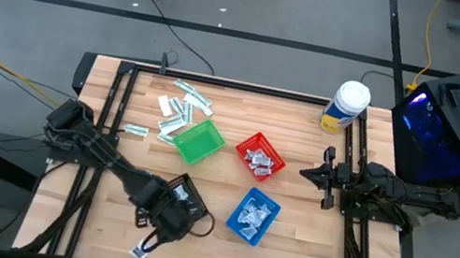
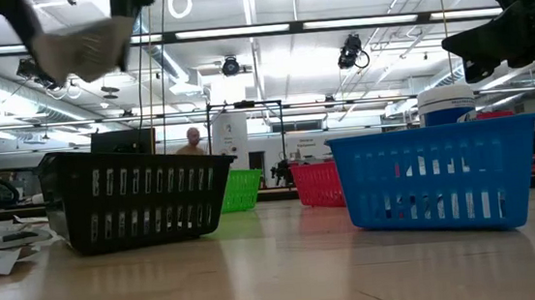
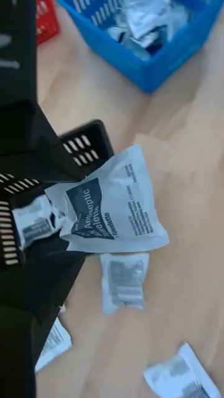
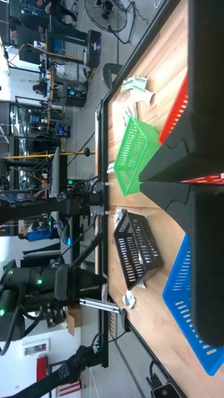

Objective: Pick & Place First Aid Supplies
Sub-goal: Put the black towelette pack into the black bin

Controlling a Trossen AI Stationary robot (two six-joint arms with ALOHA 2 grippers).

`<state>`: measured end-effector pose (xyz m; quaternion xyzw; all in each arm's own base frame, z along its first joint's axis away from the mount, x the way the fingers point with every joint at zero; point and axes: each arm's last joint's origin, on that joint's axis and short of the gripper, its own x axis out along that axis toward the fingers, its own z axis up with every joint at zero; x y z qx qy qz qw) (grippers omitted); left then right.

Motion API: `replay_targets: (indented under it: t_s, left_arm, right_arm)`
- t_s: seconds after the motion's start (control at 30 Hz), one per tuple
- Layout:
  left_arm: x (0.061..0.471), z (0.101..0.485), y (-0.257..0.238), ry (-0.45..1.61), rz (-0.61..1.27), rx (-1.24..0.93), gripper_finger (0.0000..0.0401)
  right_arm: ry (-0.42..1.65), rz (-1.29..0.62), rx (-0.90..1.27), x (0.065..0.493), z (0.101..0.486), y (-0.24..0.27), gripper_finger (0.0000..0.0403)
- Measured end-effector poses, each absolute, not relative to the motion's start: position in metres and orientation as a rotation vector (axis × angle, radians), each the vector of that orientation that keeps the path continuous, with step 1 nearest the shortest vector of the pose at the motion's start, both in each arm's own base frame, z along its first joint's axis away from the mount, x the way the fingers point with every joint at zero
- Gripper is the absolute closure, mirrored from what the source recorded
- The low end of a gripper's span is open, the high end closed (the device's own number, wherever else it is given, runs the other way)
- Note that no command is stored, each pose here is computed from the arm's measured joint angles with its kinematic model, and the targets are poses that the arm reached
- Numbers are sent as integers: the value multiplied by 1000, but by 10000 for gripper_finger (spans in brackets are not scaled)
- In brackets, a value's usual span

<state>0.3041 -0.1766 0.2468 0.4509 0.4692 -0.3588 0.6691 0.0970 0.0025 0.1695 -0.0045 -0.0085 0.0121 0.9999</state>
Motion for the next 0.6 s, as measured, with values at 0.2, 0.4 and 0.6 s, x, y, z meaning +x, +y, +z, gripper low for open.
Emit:
replay_targets:
  t_s: [0.2, 0.4, 0.6]
  left_arm:
    - [316, 247, -153, 1099, -744, 963, 204]
    - [325, 246, -129, 1152, -674, 898, 204]
    - [326, 239, -119, 1182, -644, 868, 204]
  right_arm:
    - [-17, 24, -9, 97, 170, 3, 390]
    - [-17, 24, -9, 97, 170, 3, 390]
    - [-17, 24, -9, 97, 170, 2, 390]
